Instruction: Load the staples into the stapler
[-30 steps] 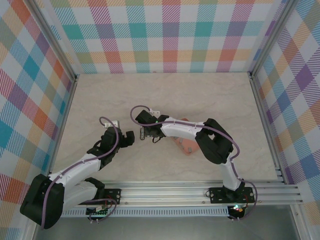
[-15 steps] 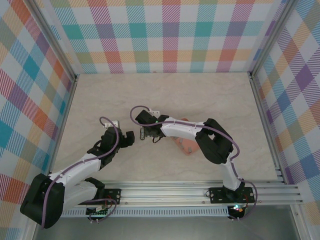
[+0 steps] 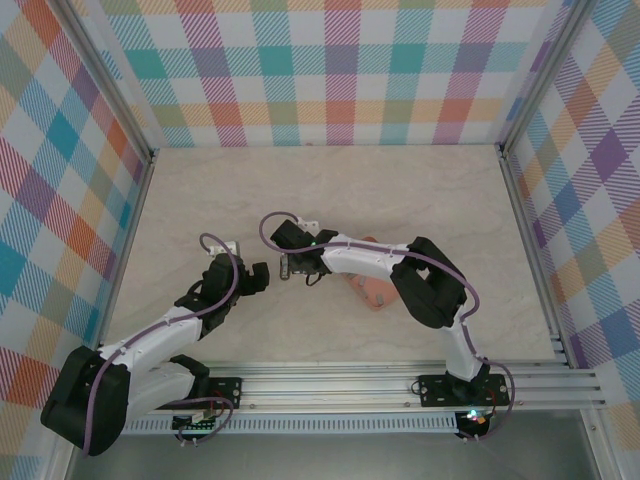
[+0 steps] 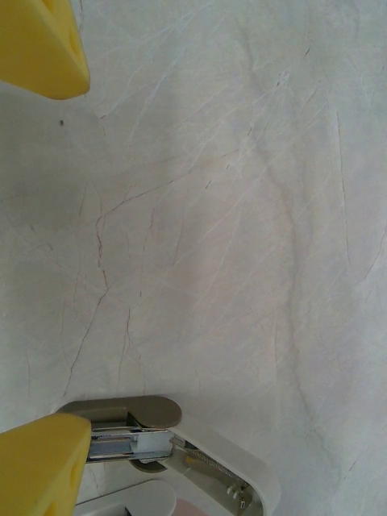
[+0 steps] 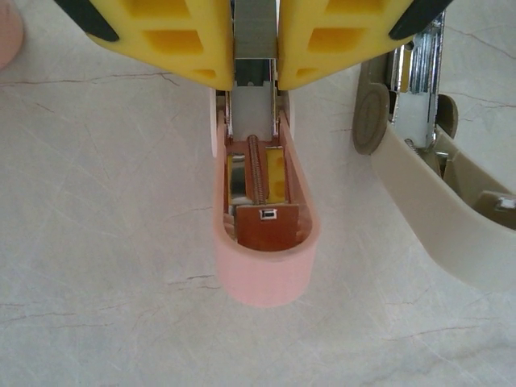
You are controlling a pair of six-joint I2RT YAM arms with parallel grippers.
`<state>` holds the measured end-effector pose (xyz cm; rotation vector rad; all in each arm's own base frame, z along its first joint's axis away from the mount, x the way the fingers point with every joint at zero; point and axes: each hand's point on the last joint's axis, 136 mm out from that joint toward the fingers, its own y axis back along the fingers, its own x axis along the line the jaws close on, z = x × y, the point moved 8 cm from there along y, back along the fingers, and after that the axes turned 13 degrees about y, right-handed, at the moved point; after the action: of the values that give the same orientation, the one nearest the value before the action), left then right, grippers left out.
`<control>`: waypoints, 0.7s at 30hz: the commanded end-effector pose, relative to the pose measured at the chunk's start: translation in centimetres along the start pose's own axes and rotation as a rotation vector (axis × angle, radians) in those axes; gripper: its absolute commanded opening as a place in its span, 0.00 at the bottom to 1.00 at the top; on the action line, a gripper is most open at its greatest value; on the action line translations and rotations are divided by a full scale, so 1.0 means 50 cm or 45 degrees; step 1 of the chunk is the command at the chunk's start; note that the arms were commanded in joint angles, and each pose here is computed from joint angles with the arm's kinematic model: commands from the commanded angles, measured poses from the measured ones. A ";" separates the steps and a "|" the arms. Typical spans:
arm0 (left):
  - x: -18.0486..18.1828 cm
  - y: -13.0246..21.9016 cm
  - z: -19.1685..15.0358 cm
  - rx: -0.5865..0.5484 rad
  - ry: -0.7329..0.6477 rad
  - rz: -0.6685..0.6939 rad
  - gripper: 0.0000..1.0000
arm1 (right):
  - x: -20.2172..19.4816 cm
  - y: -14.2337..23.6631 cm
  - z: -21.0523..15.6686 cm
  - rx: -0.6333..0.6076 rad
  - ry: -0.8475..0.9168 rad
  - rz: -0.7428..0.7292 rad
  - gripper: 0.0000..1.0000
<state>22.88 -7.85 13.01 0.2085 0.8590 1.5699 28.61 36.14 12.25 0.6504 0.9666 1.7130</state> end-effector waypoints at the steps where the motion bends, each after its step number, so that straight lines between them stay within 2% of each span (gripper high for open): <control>1: -0.008 0.001 0.021 -0.043 -0.004 0.000 1.00 | -0.006 0.037 0.030 -0.086 0.001 0.019 0.20; 21: -0.010 0.001 0.022 -0.042 -0.008 -0.001 1.00 | -0.012 0.022 0.013 -0.046 0.061 -0.022 0.20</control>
<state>22.96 -7.89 13.10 0.2072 0.8581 1.5695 28.70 36.22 12.64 0.6163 0.9728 1.7400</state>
